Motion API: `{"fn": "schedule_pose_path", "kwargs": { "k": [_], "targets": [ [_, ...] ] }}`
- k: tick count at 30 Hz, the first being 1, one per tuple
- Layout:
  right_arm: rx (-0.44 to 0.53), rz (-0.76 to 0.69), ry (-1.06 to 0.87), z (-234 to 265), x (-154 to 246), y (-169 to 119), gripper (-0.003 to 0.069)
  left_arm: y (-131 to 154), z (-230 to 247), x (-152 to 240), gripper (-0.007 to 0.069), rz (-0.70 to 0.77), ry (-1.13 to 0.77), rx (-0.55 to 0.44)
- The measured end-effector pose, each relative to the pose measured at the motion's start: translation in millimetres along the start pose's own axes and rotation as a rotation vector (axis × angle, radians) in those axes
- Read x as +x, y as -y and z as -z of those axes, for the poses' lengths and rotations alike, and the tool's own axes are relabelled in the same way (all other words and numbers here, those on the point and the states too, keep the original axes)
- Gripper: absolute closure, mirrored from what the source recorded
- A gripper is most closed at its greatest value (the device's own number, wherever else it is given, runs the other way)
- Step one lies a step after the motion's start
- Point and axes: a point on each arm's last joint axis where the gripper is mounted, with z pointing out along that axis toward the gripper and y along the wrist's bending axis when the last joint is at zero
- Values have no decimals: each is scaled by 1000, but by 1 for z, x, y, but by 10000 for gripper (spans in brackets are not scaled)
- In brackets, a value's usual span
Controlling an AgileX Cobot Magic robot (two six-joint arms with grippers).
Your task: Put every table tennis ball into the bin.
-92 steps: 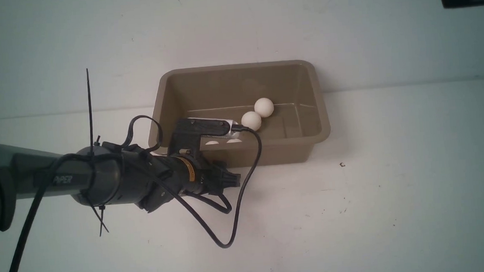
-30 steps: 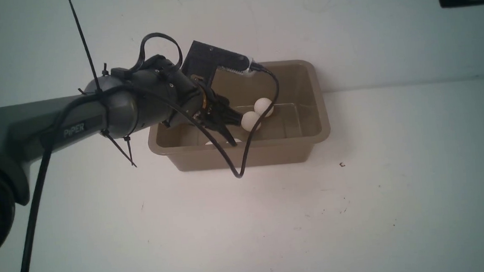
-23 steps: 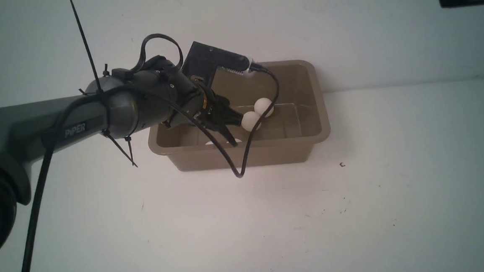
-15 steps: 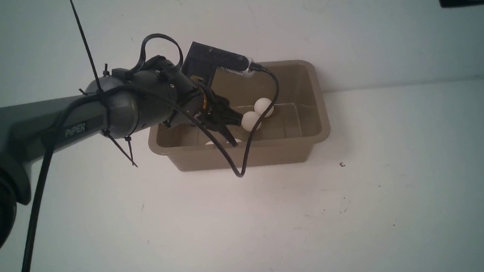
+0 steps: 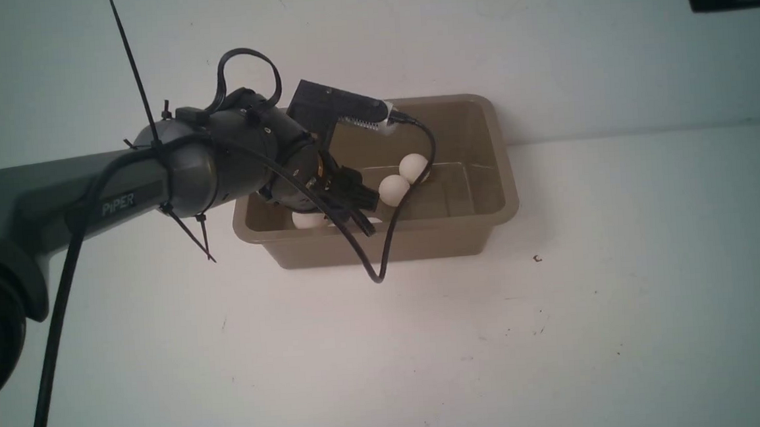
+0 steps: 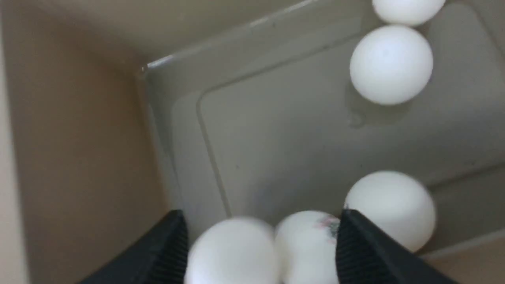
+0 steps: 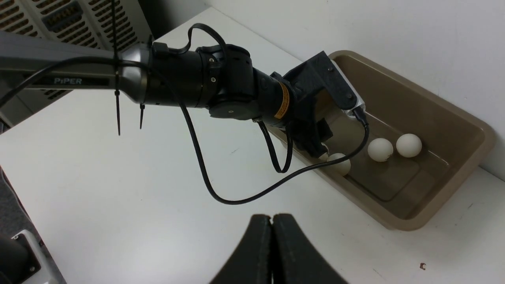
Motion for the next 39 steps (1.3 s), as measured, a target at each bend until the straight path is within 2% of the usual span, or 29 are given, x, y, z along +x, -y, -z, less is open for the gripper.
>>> {"fn": "schedule_pose_path", "kwargs": {
  "k": [3, 5, 9, 13, 16, 20, 24, 29, 32, 37, 39],
  "targets": [
    [0, 0, 0, 0, 0, 0, 676, -1, 0, 3, 154, -5, -29, -12],
    [0, 0, 0, 0, 0, 0, 676, -4, 8, 1, 183, -12, -39, -31],
    [0, 5, 0, 0, 0, 0, 676, -13, 46, -17, 347, -41, 47, -61],
    [5, 36, -2, 0, 0, 0, 676, -25, 113, -40, 566, -26, 205, -70],
    [31, 61, -14, 0, 1, 3, 676, -33, 157, -49, 619, -3, 299, -70],
    [90, 88, -39, 1, 3, 9, 676, -41, 216, -44, 629, 12, 392, -72],
    [155, 116, -68, 1, 5, 14, 676, -40, 261, -13, 629, -23, 466, -47],
    [202, 137, -84, 4, 7, 18, 676, -47, 286, 56, 629, -37, 556, -7],
    [231, 149, -74, 10, 13, 16, 676, -57, 296, 101, 629, -6, 586, -25],
    [332, 150, 19, 20, 51, 11, 676, -73, 313, 149, 629, 90, 658, -67],
    [377, 111, 30, 14, 86, 11, 676, -81, 321, 168, 629, 157, 680, -93]
  ]
}}
